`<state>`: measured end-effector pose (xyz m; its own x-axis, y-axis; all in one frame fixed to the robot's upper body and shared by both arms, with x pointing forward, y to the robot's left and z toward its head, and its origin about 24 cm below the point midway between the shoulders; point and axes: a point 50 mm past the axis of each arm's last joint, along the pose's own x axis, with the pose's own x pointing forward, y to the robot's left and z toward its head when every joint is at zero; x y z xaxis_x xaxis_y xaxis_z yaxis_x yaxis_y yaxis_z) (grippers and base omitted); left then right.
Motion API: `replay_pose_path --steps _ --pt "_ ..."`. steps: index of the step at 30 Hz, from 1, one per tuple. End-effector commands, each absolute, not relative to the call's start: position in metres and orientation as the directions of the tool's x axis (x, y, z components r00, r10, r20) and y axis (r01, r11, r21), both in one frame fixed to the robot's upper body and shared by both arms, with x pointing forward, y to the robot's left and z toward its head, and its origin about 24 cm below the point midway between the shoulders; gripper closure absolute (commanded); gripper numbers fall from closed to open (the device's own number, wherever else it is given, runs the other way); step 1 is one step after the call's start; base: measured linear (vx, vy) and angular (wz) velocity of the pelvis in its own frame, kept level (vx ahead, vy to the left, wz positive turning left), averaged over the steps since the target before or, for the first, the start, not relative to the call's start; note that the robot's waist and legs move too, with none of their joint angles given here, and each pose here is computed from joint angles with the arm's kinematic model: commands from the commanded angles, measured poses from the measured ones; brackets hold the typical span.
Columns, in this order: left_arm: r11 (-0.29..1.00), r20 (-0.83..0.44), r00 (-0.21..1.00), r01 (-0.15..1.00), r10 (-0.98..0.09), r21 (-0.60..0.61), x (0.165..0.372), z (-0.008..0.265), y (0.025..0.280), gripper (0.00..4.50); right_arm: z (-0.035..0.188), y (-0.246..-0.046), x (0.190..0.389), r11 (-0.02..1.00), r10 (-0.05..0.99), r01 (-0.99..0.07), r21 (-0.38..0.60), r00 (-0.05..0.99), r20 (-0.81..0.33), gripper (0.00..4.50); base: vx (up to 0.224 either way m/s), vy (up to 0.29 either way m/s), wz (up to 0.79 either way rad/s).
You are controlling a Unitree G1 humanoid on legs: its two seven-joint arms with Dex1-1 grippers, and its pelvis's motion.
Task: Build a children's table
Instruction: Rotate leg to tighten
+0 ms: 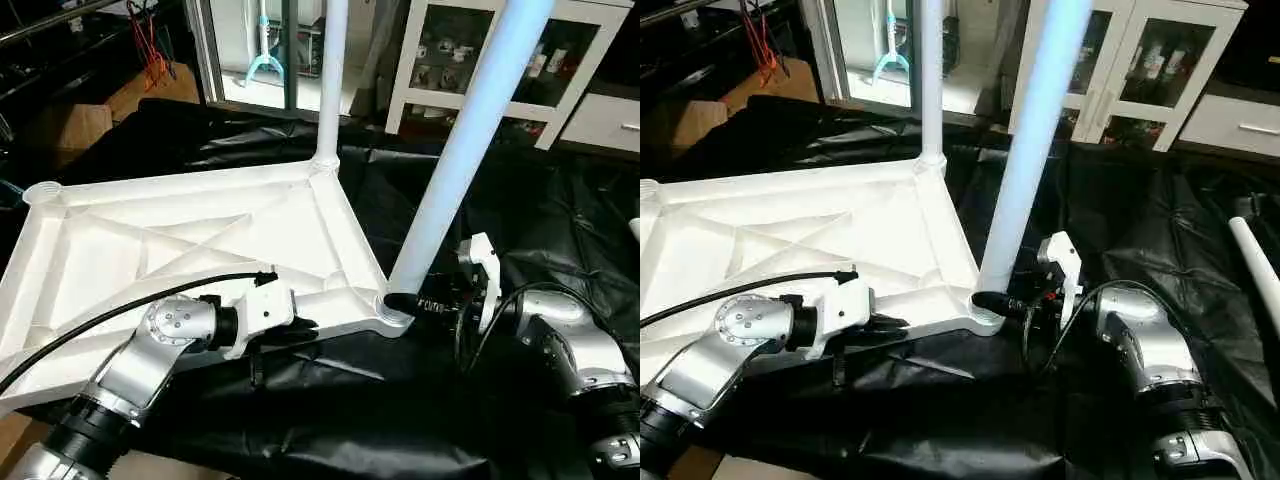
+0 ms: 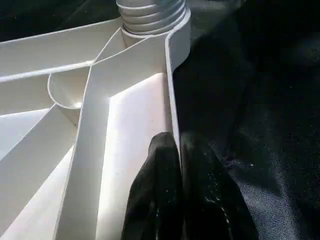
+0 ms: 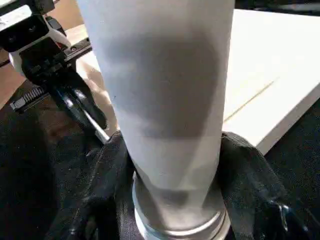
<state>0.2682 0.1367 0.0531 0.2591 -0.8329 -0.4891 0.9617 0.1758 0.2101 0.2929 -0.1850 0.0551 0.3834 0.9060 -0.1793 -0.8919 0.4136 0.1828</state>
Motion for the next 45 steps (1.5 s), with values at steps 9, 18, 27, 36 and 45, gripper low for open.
replay_pose_path --steps 9,18,27,36,45 --pt "0.297 -0.558 0.360 0.933 -0.747 0.204 0.279 0.042 0.121 4.50 0.027 -0.184 0.320 0.847 0.532 -0.505 0.167 0.814 -0.235 2.44 0.000 0.000 0.00" --pt "0.520 -0.499 0.511 0.843 -0.700 0.134 0.296 0.044 0.043 4.50 -0.009 -0.134 0.322 0.944 0.181 -0.064 0.324 0.920 -0.347 2.49 0.000 0.000 0.00" --pt "0.225 -0.546 0.335 0.939 -0.768 0.260 0.275 0.039 0.099 4.50 0.044 -0.174 0.334 0.898 0.425 -0.410 0.162 0.903 -0.071 1.59 0.000 0.000 0.00" --pt "0.152 -0.562 0.226 0.973 -0.796 0.176 0.261 0.045 0.143 4.50 0.074 -0.214 0.309 0.635 0.773 -0.765 0.108 0.629 -0.082 0.91 0.000 0.000 0.00" --pt "0.162 -0.555 0.239 0.969 -0.797 0.185 0.266 0.047 0.147 4.50 0.068 -0.211 0.301 0.567 0.822 -0.805 0.176 0.565 -0.065 1.47 0.000 0.000 0.00"
